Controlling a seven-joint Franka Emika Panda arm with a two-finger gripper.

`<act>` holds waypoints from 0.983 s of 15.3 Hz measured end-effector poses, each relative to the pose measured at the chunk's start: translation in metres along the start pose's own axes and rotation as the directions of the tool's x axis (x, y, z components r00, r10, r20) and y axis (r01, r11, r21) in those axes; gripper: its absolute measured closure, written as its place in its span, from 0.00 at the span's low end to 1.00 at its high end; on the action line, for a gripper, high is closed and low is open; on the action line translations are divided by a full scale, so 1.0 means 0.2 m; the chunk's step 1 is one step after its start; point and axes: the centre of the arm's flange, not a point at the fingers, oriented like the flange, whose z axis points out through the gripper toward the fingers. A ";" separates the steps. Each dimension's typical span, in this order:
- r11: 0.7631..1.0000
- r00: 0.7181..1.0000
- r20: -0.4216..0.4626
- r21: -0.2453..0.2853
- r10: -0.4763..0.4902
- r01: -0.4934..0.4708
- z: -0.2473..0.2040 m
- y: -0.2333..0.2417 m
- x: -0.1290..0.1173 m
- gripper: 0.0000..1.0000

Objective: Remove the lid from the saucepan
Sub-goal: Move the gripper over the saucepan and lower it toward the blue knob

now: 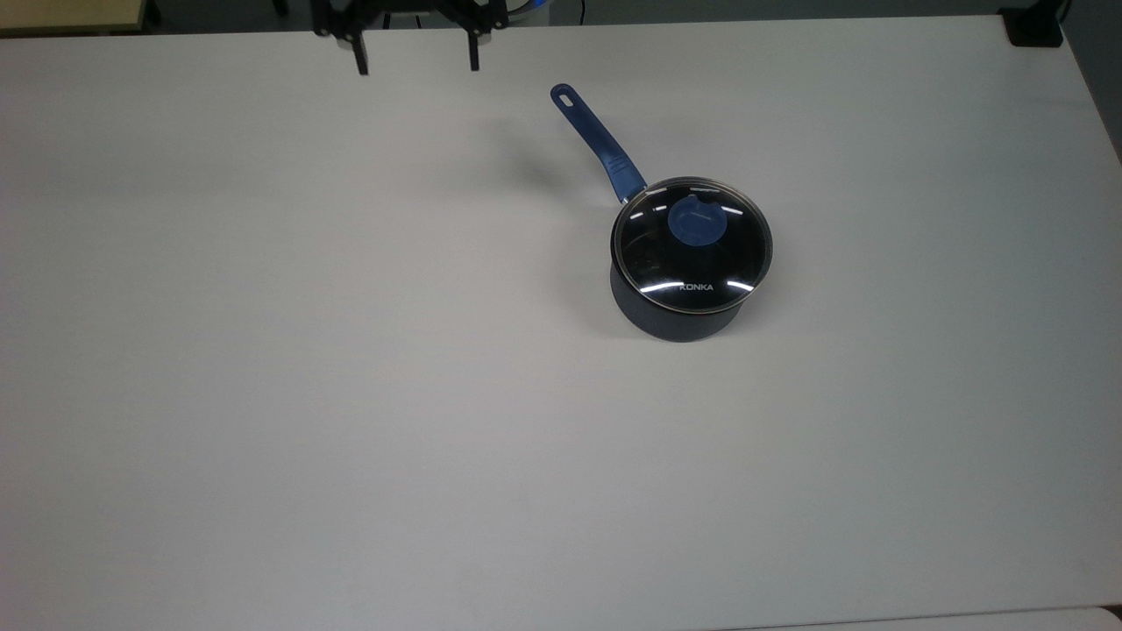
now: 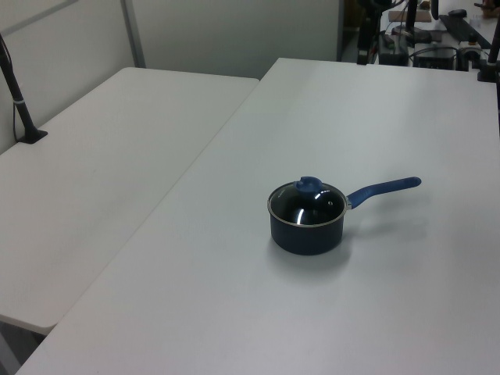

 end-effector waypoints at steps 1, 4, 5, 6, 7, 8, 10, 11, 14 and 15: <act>1.000 1.000 0.015 0.004 -0.024 0.024 0.03 -0.05 0.01 0.00; 0.997 0.996 0.042 0.015 -0.075 0.075 0.09 -0.26 0.05 0.00; 0.997 0.996 0.055 0.019 -0.075 0.074 0.13 -0.37 0.07 0.00; 0.999 0.997 0.064 0.022 -0.051 0.049 0.17 -0.45 0.09 0.00; 1.000 0.998 0.064 0.023 -0.014 0.013 0.22 -0.54 0.12 0.00; 0.999 0.998 0.059 0.025 0.021 -0.022 0.26 -0.63 0.14 0.00; 0.990 0.988 0.071 0.025 0.137 -0.139 0.39 -0.88 0.19 0.00; 0.984 0.982 0.077 0.023 0.173 -0.175 0.43 -0.94 0.19 0.00; 0.957 0.953 0.090 0.016 0.288 -0.291 0.57 -1.14 0.22 0.00; 0.939 0.936 0.082 0.021 0.341 -0.344 0.62 -1.20 0.24 0.00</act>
